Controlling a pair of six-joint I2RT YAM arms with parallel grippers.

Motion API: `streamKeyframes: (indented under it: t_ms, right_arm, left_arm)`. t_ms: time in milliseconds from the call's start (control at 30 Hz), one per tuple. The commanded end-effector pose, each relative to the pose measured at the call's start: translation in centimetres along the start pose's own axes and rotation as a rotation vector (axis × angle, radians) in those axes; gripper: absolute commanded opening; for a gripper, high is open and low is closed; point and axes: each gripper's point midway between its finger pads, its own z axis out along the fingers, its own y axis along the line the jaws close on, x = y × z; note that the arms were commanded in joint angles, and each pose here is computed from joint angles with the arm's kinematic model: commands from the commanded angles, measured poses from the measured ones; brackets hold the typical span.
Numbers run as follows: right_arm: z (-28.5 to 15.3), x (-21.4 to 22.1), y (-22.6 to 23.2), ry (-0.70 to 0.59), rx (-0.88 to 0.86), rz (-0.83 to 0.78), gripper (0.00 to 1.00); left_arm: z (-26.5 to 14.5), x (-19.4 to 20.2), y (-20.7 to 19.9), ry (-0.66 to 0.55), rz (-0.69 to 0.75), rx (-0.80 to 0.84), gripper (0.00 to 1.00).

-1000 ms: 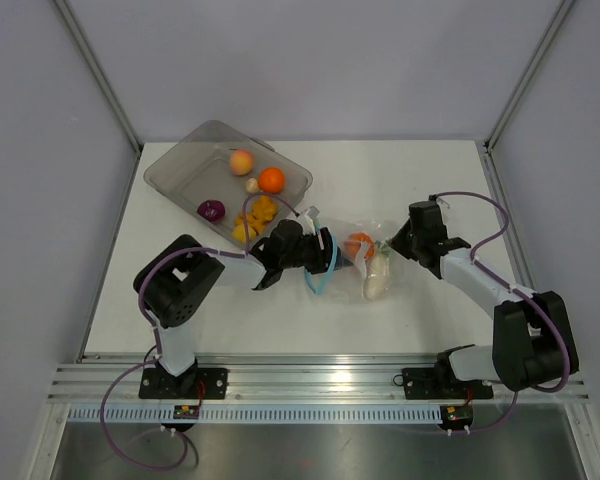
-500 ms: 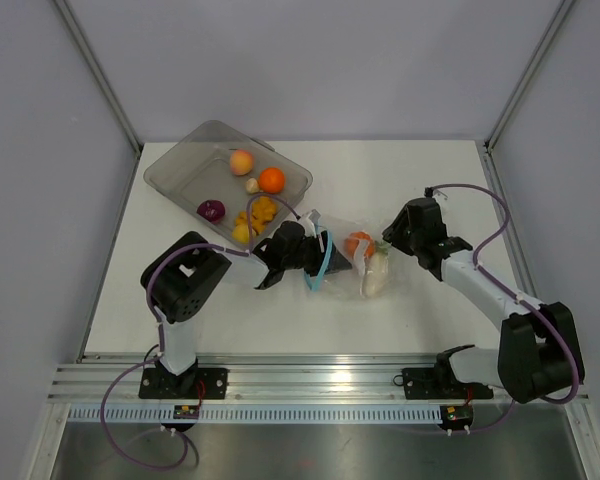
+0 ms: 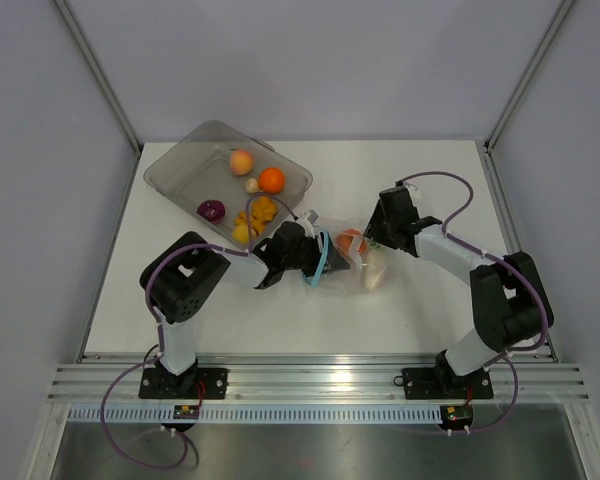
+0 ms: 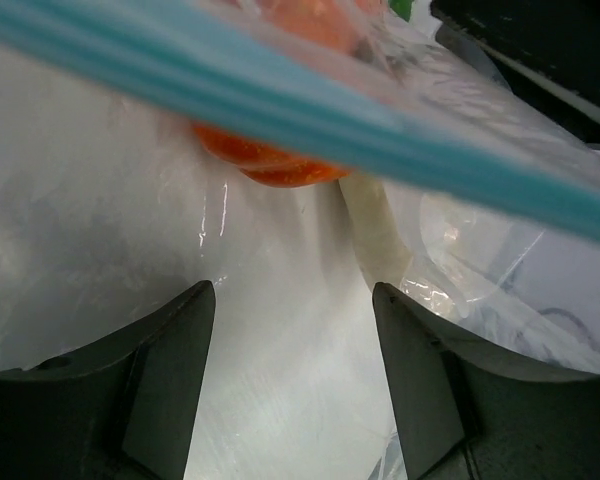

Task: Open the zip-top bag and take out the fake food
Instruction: Pick up the fake vegetable from the zipper food storage bag.

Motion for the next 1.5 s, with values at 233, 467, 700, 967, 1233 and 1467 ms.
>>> streamKeyframes:
  t_ms: [233, 467, 700, 967, 1233, 1467]
  right_arm:
    - [2.3, 1.5, 2.5, 0.077, 0.036, -0.194, 0.56]
    - [2.3, 2.4, 1.7, 0.110, 0.073, -0.219, 0.24]
    - [-0.2, 2.1, 1.2, 0.065, 0.048, -0.181, 0.00]
    - [-2.1, 3.4, 2.6, 0.094, -0.055, -0.179, 0.00]
    - [-2.3, 4.1, 3.2, 0.119, -0.088, -0.188, 0.00]
    - [-2.0, 4.4, 3.4, 0.134, -0.084, -0.197, 0.00]
  left_arm:
    - [-0.7, -2.8, -1.6, -0.088, 0.050, 0.016, 0.68]
    - [-1.5, -3.6, -1.0, -0.131, 0.053, -0.023, 0.70]
    - [-1.8, -4.2, 0.0, -0.161, 0.049, -0.080, 0.78]
    - [-1.8, -4.9, 0.2, -0.187, 0.027, -0.100, 0.87]
    - [-1.5, -6.1, 0.0, -0.211, 0.032, -0.126, 0.91]
    - [-0.5, -6.5, 0.0, -0.186, 0.058, -0.142, 0.91]
